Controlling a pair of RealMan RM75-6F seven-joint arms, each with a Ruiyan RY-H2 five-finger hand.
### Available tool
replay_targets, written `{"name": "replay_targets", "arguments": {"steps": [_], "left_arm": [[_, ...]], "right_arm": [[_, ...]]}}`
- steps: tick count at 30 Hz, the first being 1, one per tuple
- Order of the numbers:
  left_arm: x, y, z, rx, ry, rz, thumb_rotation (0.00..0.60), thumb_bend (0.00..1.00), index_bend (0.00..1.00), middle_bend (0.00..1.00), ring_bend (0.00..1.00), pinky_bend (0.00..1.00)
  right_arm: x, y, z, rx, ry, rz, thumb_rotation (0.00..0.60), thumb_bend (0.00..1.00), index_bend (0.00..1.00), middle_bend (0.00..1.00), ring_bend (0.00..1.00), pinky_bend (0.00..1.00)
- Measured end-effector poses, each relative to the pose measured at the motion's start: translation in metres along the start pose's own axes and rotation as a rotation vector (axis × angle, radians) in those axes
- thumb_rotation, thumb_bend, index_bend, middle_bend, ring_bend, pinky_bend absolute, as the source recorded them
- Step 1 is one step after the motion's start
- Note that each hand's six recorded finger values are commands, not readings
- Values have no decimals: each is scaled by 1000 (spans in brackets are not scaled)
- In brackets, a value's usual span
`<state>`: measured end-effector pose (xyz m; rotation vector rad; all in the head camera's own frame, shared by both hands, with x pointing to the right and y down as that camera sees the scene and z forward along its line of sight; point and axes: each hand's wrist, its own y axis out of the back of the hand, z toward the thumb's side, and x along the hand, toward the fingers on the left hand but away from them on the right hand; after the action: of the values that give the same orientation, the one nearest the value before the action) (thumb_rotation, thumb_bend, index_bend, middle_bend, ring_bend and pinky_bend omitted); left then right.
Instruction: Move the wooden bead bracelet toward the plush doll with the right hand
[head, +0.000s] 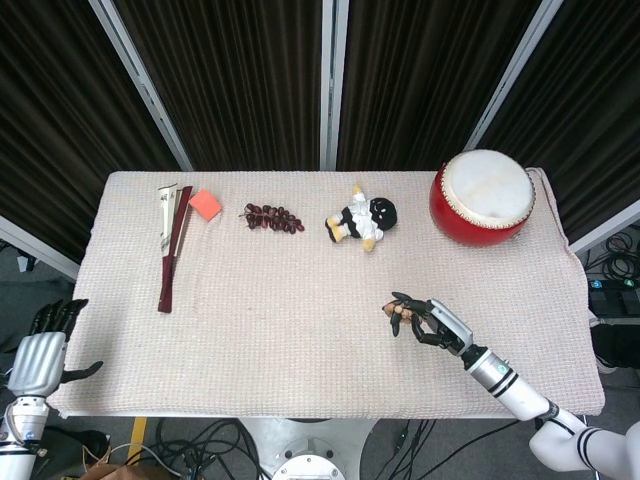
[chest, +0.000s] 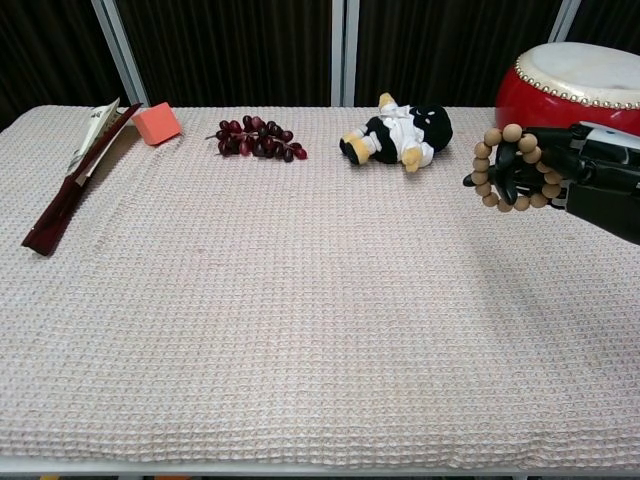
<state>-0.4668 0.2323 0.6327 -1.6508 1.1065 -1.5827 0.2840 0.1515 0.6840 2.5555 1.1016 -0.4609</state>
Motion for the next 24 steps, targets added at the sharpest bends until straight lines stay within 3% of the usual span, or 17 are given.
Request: {"name": "replay_targets", "arguments": {"steps": [4, 17, 20, 24], "left_arm": [[0, 0, 0, 0, 0, -1, 600, 0, 109, 103, 0, 14], [0, 1, 1, 4, -1, 0, 600, 0, 109, 103, 0, 14], [1, 1, 1, 6, -1, -1, 600, 0, 109, 102, 0, 14], [1, 2, 3, 10, -5, -1, 600, 0, 109, 103, 0, 14]], "right_arm": [[-1, 3, 2, 4, -4, -1, 599, 1000, 414, 535, 215, 0], [1, 7, 7, -52, 32, -17, 590, 1000, 299, 467, 178, 0], [2, 8, 9, -47, 40, -21, 558, 1000, 262, 450, 168, 0], [5, 12, 11, -74, 51, -34, 446, 1000, 190, 420, 149, 0]]}}
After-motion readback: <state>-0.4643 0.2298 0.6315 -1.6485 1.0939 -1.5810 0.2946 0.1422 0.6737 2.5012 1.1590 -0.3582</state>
